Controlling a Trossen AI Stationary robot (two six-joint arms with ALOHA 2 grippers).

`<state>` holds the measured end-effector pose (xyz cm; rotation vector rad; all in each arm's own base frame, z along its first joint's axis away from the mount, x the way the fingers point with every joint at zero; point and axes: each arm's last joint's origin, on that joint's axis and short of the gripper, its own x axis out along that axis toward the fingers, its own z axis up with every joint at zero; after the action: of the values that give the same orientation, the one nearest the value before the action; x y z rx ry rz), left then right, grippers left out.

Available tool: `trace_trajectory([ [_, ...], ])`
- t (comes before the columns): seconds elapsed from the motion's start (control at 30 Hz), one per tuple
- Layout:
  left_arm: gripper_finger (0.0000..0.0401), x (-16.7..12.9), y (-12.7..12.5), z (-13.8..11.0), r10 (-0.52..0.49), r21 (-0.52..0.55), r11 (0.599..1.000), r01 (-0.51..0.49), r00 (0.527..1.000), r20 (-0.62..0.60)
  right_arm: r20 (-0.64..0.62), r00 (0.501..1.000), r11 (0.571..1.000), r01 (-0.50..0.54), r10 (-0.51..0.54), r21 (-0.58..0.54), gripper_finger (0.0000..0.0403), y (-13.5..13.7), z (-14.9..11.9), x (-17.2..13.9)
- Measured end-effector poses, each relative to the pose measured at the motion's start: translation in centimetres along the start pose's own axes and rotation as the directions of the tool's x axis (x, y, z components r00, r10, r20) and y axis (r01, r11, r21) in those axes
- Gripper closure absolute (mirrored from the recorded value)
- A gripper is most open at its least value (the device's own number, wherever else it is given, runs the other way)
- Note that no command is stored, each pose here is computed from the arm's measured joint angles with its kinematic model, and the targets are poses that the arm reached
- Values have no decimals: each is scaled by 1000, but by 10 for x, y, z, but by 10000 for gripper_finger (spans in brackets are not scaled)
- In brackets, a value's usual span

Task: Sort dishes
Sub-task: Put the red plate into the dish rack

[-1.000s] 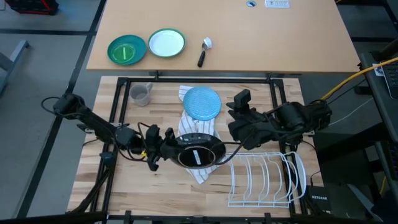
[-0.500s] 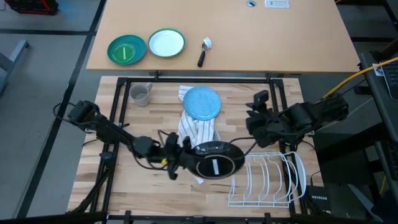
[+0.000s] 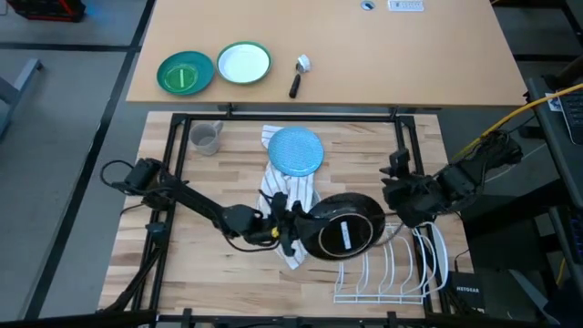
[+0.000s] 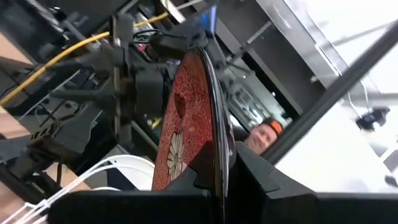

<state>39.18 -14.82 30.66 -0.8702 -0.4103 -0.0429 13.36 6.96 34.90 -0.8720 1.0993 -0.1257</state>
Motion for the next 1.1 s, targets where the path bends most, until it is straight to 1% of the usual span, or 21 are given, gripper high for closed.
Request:
trace_trajectory([
  [0.13,382,9,0,-14,59,-54,997,-57,998,27,40,999,1000,-26,25,6,253,17,-11,-1],
  [0.23,382,16,4,-28,108,-72,992,-106,994,31,59,998,999,-36,35,9,253,29,-15,-1],
  [0.3,382,22,6,-36,124,-81,989,-121,992,31,66,997,999,-41,40,9,253,37,-16,0],
  [0.43,382,34,5,-43,153,-114,982,-147,987,44,88,995,998,-53,51,18,253,52,-19,2],
  [0.6,382,41,1,-53,231,-131,966,-225,972,33,141,988,996,-76,69,48,253,67,-20,1],
  [0.7,382,43,-7,-54,256,-119,961,-249,966,47,187,980,994,-86,74,60,253,71,-18,-3],
  [0.77,382,42,-12,-53,262,-107,961,-255,963,60,220,974,996,-69,57,48,253,73,-16,-4],
  [0.83,382,42,-16,-53,273,-73,961,-268,959,74,249,968,998,-49,35,47,253,76,-13,-6],
  [0.9,382,43,-19,-52,270,-41,963,-268,959,82,258,966,998,-40,24,57,253,77,-11,-6],
  [1.03,382,44,-20,-51,266,-29,964,-265,960,84,270,963,998,-11,-8,69,253,79,-6,-5],
  [1.1,382,44,-20,-51,272,-23,962,-271,959,80,275,961,999,-3,-11,52,253,79,-5,-7],
])
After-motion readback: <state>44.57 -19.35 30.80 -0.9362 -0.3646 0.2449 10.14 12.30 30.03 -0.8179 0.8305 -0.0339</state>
